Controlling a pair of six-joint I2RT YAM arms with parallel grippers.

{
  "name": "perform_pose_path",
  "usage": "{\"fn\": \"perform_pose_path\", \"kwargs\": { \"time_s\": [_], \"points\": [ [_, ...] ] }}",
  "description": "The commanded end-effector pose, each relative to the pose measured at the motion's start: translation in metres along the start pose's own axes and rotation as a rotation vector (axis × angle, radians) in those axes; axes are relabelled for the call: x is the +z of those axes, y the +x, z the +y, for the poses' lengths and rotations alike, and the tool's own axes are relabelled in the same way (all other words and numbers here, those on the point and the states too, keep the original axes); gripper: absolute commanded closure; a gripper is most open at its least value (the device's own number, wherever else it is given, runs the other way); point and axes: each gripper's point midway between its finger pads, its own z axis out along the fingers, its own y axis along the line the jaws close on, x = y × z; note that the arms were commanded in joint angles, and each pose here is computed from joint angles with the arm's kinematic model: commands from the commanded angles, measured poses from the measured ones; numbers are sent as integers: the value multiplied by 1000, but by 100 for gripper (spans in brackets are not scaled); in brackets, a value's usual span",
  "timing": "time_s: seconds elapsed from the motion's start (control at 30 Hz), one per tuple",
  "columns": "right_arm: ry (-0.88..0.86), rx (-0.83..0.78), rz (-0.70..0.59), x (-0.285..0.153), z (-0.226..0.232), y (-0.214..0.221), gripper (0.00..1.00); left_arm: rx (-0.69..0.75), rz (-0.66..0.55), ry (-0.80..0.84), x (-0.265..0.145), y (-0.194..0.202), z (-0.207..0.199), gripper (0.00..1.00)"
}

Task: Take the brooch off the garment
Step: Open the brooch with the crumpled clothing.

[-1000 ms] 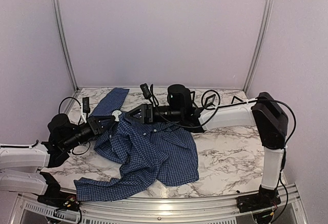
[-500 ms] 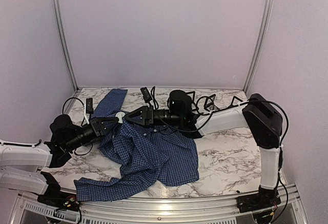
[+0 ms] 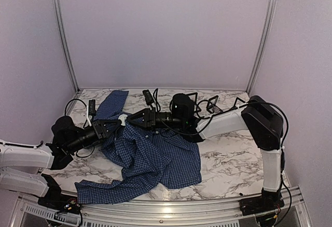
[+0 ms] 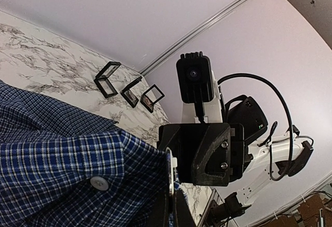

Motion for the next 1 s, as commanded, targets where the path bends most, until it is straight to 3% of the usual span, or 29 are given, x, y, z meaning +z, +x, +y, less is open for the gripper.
{"fn": "perform_pose_path", "kwargs": {
  "time_s": [0.0,0.97],
  "points": [
    [-8,6,3,0,-7,4,73,30,-14,74,5,-9,-20,100],
    [11,5,19,4,-11,6,86,43,33,95,14,-2,-25,100]
  ]
}}
